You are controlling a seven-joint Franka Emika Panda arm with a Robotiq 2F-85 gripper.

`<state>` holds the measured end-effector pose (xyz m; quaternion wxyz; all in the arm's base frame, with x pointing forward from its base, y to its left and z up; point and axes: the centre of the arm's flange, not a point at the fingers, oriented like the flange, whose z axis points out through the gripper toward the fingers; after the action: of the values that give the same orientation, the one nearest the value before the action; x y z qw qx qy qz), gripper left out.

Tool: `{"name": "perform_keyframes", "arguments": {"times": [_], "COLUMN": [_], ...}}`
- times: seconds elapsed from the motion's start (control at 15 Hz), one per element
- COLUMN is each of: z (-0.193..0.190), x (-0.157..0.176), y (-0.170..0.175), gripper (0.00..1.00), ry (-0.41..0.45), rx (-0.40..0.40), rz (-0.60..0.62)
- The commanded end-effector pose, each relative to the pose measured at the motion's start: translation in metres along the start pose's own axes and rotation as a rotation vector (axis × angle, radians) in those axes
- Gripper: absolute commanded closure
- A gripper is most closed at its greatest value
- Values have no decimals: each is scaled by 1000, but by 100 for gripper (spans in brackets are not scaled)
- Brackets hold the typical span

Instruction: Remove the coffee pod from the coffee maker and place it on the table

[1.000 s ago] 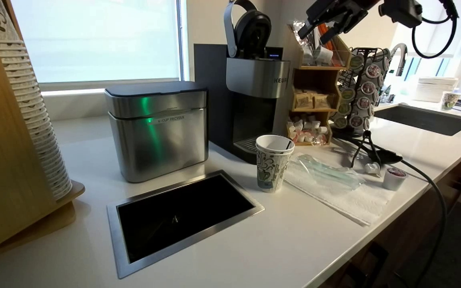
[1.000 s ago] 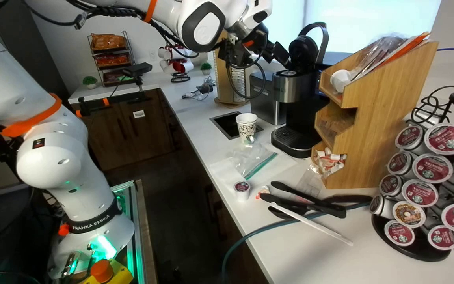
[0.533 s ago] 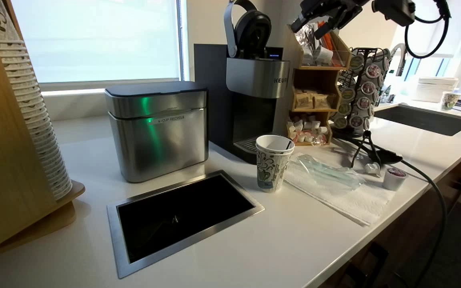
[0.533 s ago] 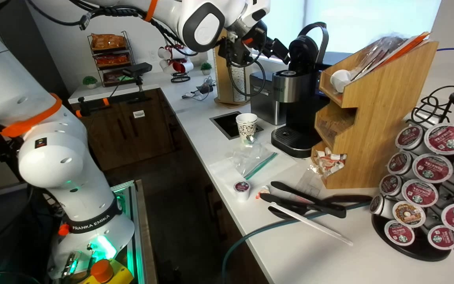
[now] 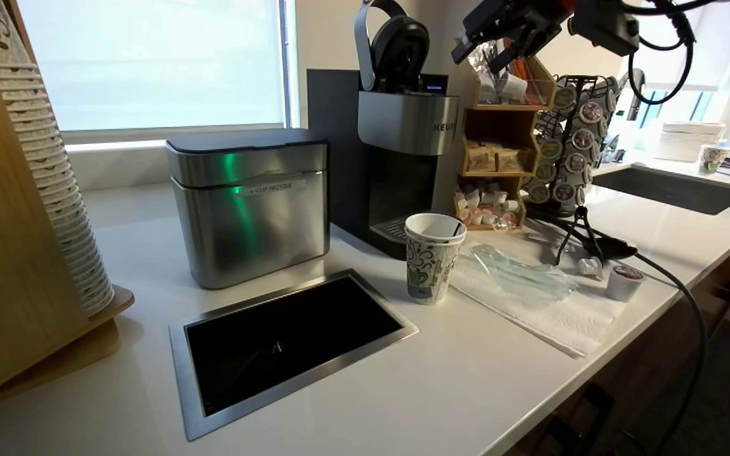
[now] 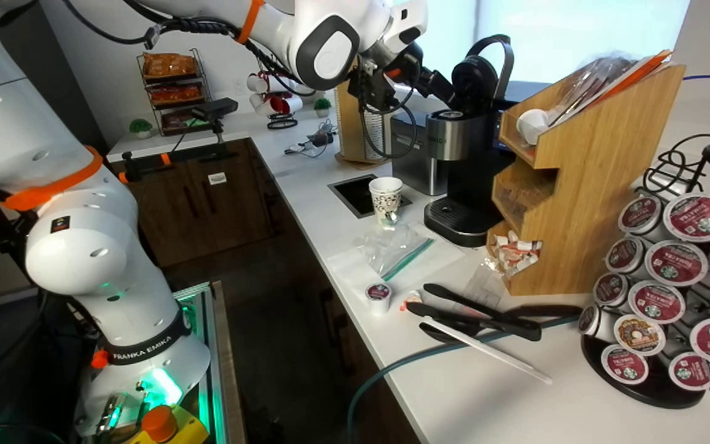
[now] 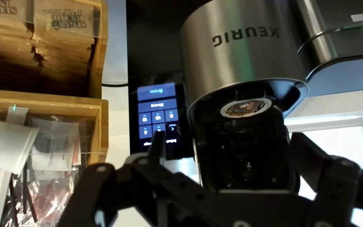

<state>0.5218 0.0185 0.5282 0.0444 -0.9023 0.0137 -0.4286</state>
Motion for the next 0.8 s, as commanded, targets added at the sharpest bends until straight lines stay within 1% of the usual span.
{"name": "perform_keyframes", "arguments": {"times": [0.0, 0.27, 0.33, 0.47, 0.67, 0.73], "z": [2, -1, 0, -3, -3, 1], "x": [4, 19, 7, 14, 15, 16], "y": [-2, -11, -12, -14, -14, -13], "gripper": [0, 0, 0, 0, 0, 0], "ry": [-16, -93, -53, -68, -69, -68], "rx": [18, 55, 32, 42, 43, 30], "rz": [5, 37, 13, 19, 21, 30]}}
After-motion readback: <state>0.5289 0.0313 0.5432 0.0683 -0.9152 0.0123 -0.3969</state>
